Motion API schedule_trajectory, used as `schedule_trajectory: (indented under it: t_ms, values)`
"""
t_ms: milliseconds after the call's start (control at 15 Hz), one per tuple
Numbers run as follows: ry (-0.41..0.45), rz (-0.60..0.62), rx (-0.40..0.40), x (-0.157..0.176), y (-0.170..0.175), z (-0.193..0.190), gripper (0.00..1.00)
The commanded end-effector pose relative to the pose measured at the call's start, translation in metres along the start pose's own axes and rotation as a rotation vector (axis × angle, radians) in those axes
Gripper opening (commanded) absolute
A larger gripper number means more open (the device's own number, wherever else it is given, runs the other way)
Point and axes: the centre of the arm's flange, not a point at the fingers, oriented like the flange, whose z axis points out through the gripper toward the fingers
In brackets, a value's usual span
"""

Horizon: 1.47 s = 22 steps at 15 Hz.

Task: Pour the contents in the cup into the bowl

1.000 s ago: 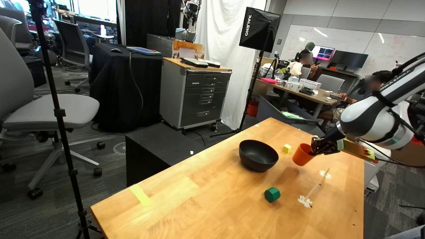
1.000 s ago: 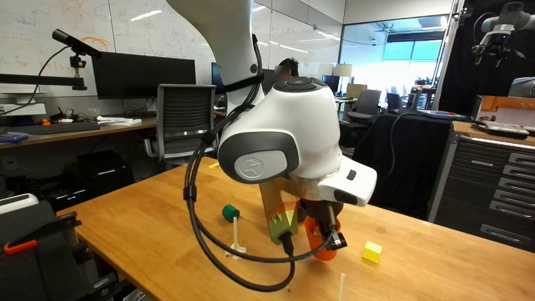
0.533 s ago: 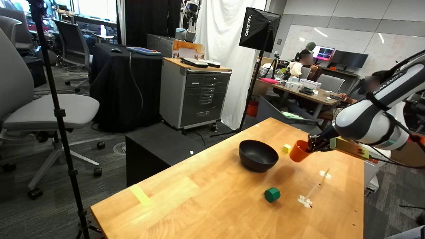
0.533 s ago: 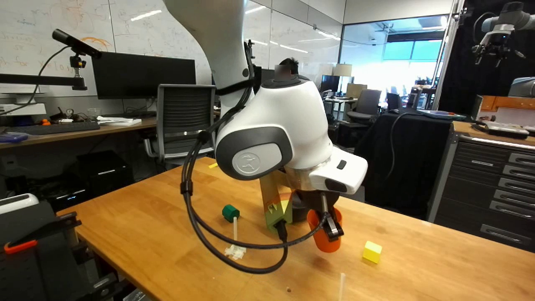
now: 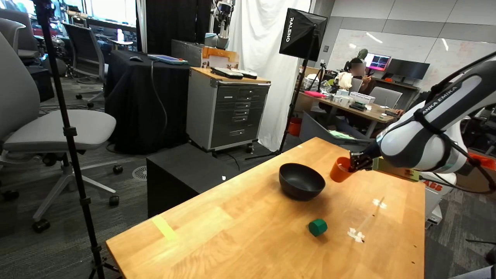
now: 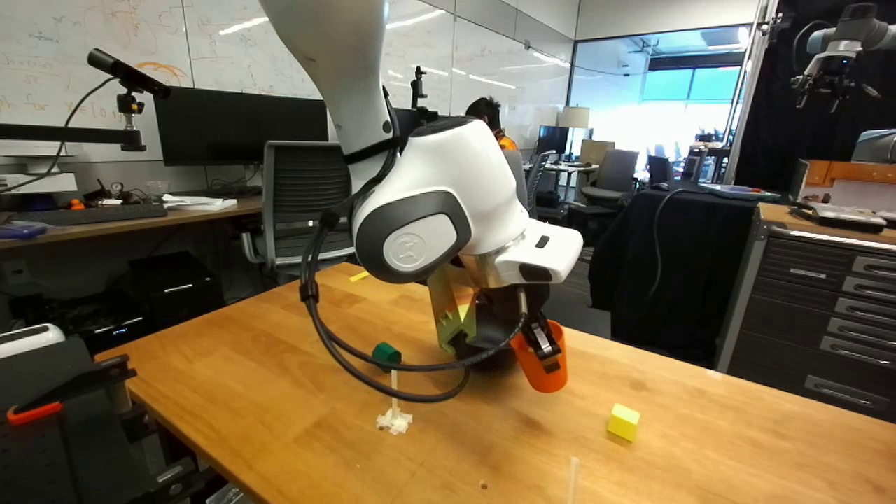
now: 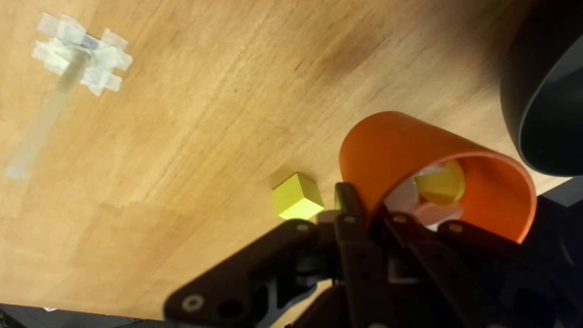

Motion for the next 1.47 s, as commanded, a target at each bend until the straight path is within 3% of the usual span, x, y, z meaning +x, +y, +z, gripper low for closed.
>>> schedule_trajectory:
  t_ms: [0, 800, 1400]
  values:
    - [0.066, 0.016, -0.028, 0.02, -0.022, -0.02, 0.07]
    - [0.181, 0.021, -0.133, 0.053, -0.098, -0.033, 0.07]
    - [0.216, -0.034, -0.233, 0.028, -0.154, 0.001, 0.06]
